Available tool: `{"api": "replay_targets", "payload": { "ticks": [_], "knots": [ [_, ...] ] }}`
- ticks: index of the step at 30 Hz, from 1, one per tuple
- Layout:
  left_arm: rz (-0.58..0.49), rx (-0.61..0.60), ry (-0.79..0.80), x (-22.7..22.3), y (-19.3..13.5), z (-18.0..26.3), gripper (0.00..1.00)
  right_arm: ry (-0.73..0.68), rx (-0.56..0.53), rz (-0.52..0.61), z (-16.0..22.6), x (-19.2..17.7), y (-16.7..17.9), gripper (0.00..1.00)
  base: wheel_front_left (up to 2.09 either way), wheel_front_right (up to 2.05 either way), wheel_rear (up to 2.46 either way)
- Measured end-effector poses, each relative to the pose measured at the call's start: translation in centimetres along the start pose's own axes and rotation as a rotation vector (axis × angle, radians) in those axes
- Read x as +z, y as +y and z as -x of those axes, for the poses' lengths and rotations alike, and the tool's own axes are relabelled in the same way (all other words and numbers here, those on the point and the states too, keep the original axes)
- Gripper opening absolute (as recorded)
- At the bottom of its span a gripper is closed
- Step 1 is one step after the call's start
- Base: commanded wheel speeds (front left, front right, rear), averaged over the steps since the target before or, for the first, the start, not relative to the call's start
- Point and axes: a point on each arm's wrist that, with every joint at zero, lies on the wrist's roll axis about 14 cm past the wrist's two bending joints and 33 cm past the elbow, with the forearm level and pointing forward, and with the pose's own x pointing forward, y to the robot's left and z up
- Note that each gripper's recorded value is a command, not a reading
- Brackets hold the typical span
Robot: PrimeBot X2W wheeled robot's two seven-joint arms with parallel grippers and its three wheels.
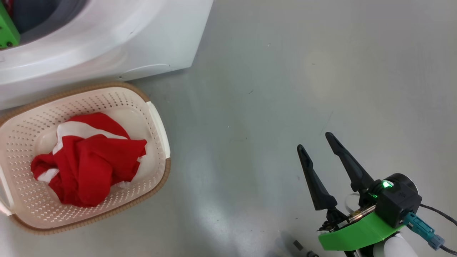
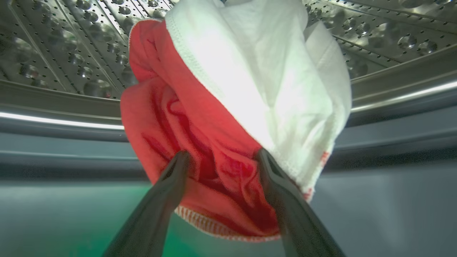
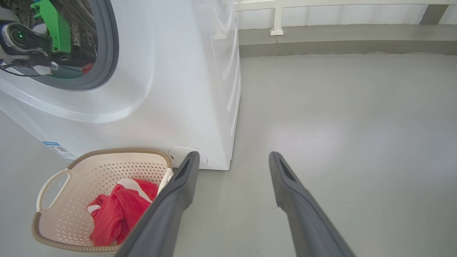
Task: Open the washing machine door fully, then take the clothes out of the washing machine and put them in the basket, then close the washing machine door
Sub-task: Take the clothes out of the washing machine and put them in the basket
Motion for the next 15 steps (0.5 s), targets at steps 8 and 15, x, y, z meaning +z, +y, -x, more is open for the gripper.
{"api": "replay_targets", "payload": {
  "ticks": [8, 15],
  "knots": [
    [-0.007, -0.013, 0.004, -0.41, -0.29, -0.46, 0.0, 0.01, -0.001, -0.003, -0.03, -0.36, -0.01, 1.0, 0.0, 0.0, 0.0],
    [-0.013, -0.039, -0.025, -0.3, -0.75, -0.58, 0.0, 0.022, 0.003, -0.009, -0.18, -0.81, 0.11, 1.0, 0.0, 0.0, 0.0]
  ]
}}
